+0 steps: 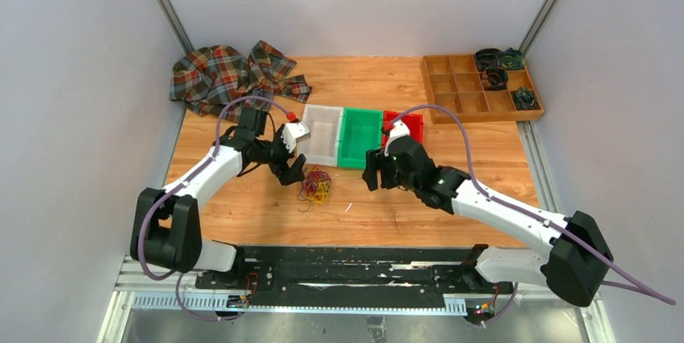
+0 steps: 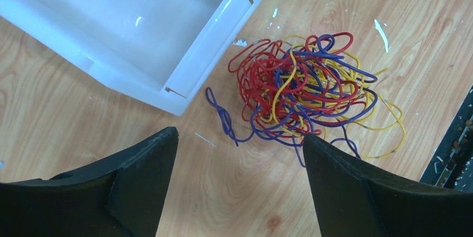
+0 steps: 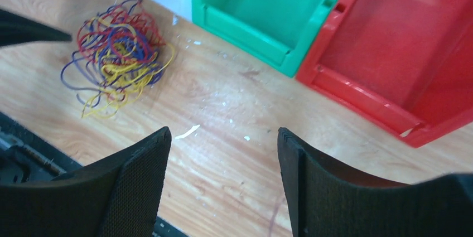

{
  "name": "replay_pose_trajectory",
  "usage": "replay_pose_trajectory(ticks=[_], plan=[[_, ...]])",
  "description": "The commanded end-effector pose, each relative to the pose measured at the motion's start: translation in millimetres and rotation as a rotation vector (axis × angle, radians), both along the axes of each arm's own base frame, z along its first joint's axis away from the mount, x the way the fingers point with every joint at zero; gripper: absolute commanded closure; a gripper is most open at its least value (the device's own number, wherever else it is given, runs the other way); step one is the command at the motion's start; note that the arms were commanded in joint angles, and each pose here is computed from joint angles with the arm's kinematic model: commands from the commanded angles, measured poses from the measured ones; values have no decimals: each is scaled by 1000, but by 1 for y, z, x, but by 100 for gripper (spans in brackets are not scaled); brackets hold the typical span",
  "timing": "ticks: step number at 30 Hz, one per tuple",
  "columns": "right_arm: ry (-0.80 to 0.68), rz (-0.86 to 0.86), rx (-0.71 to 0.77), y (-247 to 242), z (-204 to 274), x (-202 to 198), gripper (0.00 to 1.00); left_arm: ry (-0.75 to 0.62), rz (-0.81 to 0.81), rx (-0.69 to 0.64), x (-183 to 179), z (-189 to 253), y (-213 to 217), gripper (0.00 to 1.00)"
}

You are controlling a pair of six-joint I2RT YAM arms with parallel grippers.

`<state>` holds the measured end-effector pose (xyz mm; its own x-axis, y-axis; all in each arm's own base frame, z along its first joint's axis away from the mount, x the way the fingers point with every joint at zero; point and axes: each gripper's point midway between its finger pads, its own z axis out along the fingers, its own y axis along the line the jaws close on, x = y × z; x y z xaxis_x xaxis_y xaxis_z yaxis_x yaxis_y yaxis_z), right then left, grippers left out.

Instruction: Untangle the cables

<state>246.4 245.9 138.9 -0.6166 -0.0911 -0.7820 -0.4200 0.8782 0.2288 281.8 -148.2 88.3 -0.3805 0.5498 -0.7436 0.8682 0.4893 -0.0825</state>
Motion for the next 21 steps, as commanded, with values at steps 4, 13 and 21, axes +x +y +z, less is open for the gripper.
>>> replay_pose_trajectory(ticks=[4, 13, 21], plan=[[50, 94, 16, 19, 7, -34, 35, -15, -171, -7, -2, 4, -14, 19], [91, 145, 1, 13, 8, -55, 41, 5, -261, 18, -17, -11, -23, 35], [73, 128, 48, 19, 11, -52, 48, -1, -254, -9, -13, 3, -33, 80]])
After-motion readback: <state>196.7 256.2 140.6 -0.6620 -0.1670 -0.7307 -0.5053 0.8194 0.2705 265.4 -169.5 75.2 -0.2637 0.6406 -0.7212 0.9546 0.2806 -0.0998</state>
